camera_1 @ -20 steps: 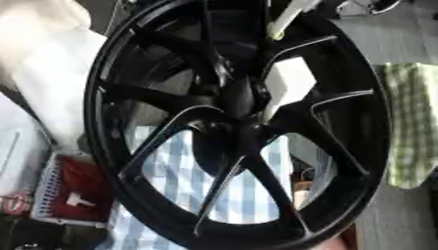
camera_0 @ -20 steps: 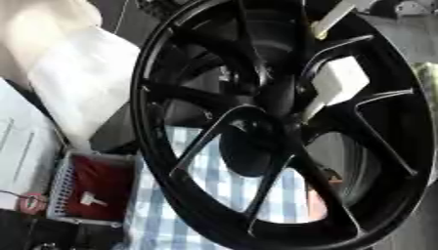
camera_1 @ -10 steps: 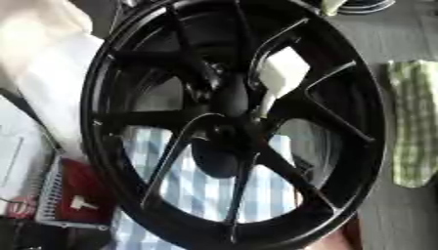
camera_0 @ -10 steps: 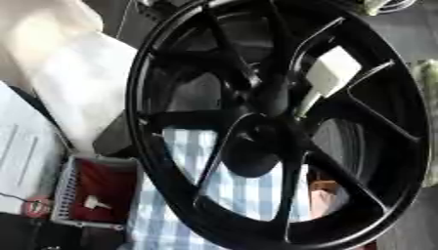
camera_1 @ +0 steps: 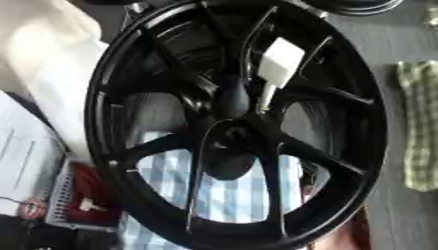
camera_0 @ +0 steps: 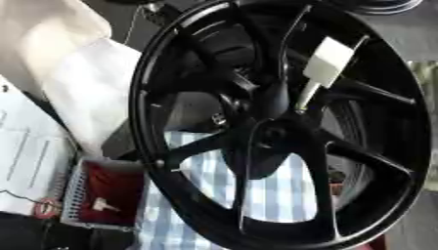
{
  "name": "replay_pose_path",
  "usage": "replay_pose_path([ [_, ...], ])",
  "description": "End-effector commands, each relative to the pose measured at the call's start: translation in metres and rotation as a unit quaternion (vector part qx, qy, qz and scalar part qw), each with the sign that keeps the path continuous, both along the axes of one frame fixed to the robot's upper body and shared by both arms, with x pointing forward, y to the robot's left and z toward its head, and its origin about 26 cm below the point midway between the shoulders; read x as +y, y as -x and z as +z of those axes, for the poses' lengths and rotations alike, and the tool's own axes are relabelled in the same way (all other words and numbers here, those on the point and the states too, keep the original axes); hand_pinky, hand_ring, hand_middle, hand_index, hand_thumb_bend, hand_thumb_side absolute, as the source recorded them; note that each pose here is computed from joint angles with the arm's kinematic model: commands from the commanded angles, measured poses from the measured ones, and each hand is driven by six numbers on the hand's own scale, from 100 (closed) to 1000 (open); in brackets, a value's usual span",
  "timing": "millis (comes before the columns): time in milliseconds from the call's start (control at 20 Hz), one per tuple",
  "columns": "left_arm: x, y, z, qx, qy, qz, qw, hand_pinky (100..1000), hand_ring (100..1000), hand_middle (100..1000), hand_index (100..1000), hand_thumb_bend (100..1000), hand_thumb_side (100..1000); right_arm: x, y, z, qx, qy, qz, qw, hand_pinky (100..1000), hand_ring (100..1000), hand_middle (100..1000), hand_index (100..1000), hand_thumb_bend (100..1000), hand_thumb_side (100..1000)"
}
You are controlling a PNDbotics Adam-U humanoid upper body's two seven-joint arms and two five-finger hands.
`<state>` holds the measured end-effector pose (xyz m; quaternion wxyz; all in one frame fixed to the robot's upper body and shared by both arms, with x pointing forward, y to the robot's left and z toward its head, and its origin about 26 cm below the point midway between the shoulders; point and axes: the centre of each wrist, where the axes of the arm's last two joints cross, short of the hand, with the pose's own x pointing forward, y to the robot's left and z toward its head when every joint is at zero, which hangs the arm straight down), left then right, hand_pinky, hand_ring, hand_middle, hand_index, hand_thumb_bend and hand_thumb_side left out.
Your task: Pull the pin out of the wheel hub.
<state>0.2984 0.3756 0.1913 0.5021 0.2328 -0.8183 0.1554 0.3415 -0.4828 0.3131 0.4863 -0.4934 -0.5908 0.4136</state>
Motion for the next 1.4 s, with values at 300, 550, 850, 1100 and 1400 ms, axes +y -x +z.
replay_pose_path([
  [300, 0.005, 0.003, 0.008, -0.013, -0.004, 0.011, 1.0, 768, 764, 696, 768, 278, 781, -0.023, 0.016, -0.028, 0.026, 0.002, -0.042, 0.999, 842, 757, 590, 580, 307, 100],
  [550, 0.006, 0.003, 0.008, -0.012, -0.004, 0.011, 1.0, 768, 765, 696, 768, 280, 781, -0.027, 0.02, -0.033, 0.055, -0.009, -0.05, 0.997, 894, 917, 878, 870, 649, 273],
  [850, 0.006, 0.004, 0.007, -0.012, -0.004, 0.011, 1.0, 769, 765, 696, 768, 281, 780, -0.026, 0.021, -0.02, 0.041, -0.02, -0.056, 0.997, 888, 903, 861, 858, 627, 313],
  [1100, 0.006, 0.003, 0.008, -0.012, -0.005, 0.01, 1.0, 770, 766, 696, 767, 280, 781, -0.016, 0.019, -0.007, -0.015, -0.039, -0.044, 0.998, 862, 832, 772, 777, 519, 356],
  [1400, 0.003, 0.002, 0.009, -0.012, -0.006, 0.001, 1.0, 770, 766, 696, 767, 279, 780, 0.022, 0.006, 0.011, -0.118, -0.129, 0.044, 0.984, 828, 754, 676, 711, 320, 429],
])
